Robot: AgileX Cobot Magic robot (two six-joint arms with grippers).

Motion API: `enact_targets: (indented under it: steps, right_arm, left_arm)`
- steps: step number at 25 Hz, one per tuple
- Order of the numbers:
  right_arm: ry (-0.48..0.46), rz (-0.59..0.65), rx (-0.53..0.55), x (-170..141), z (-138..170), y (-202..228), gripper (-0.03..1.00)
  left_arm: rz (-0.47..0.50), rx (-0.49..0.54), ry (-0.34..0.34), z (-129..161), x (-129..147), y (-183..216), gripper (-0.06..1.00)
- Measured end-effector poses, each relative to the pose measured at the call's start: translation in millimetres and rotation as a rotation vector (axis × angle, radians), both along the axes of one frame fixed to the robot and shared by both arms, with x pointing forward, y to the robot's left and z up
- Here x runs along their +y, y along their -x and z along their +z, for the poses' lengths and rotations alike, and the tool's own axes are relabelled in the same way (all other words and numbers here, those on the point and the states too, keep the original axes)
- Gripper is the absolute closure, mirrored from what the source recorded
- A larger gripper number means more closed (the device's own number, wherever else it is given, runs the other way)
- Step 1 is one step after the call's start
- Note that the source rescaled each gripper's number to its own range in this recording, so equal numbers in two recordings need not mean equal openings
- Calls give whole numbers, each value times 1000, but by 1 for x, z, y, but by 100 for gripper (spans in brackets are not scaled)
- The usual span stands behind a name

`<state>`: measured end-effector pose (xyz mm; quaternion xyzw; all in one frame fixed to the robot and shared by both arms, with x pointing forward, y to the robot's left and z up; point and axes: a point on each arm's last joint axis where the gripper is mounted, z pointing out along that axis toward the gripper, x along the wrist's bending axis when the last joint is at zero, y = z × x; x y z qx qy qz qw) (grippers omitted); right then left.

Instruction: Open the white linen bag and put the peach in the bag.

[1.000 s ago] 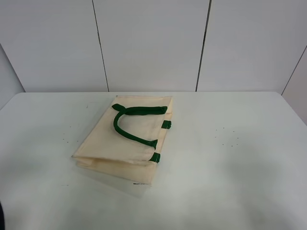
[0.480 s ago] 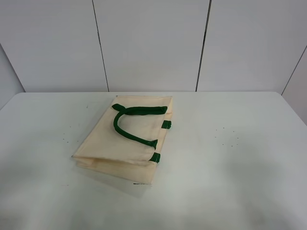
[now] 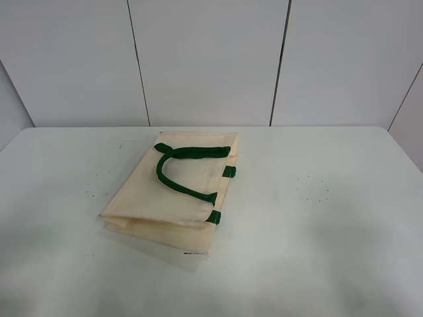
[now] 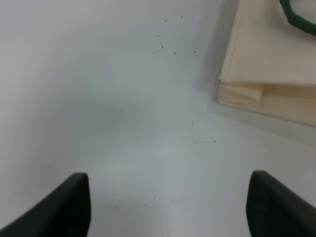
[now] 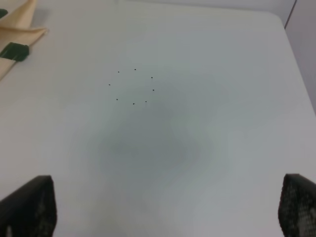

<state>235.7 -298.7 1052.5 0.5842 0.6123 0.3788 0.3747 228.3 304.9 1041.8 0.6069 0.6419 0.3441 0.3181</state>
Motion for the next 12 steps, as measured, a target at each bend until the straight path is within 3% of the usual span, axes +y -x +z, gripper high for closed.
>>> enact_targets:
  steps: [12]
  right_arm:
    - [0, 0, 0, 0, 0, 0, -3]
  left_arm:
    - [0, 0, 0, 0, 0, 0, 0]
